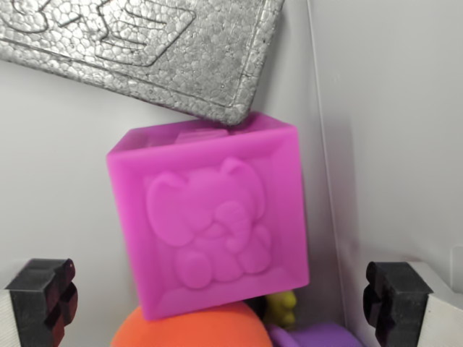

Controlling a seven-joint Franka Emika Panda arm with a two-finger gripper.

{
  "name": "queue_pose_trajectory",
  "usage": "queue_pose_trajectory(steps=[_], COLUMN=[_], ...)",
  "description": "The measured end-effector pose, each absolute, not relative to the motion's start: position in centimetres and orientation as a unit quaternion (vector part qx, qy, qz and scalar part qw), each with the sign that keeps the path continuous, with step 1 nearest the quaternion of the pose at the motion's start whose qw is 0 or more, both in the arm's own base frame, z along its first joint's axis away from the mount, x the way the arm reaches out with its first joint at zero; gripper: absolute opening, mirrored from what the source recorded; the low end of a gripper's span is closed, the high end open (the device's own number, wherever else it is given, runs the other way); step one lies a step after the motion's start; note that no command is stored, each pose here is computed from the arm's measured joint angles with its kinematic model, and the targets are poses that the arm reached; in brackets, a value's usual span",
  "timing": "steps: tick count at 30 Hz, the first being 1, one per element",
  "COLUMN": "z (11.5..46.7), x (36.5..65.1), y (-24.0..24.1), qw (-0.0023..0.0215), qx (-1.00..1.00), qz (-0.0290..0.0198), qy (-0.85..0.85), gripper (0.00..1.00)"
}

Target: Pick an object from the bin

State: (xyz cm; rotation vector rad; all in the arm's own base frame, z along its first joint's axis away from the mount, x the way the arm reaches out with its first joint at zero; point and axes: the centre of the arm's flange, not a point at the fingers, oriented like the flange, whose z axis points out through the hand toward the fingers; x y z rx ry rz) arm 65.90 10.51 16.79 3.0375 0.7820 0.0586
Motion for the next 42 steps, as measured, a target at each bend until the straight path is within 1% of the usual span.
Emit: queue_pose_trajectory(steps=[9, 10, 33, 34, 42], z=[16.79, 16.79, 16.79, 17.48, 17.49], x=[65.90, 65.90, 65.90, 66.18, 66.18], y=[10.51, 10.51, 10.51, 10.48, 10.48], qw=[0.0022, 0.0022, 0.0022, 0.0036, 0.0036], qx=[0.968, 0.968, 0.968, 0.968, 0.968], qz=[0.0187, 0.0187, 0.0187, 0.0252, 0.0252], qy=[0.249, 0.249, 0.249, 0.249, 0.249], gripper=[1.00, 0.00, 0.00, 0.00, 0.00])
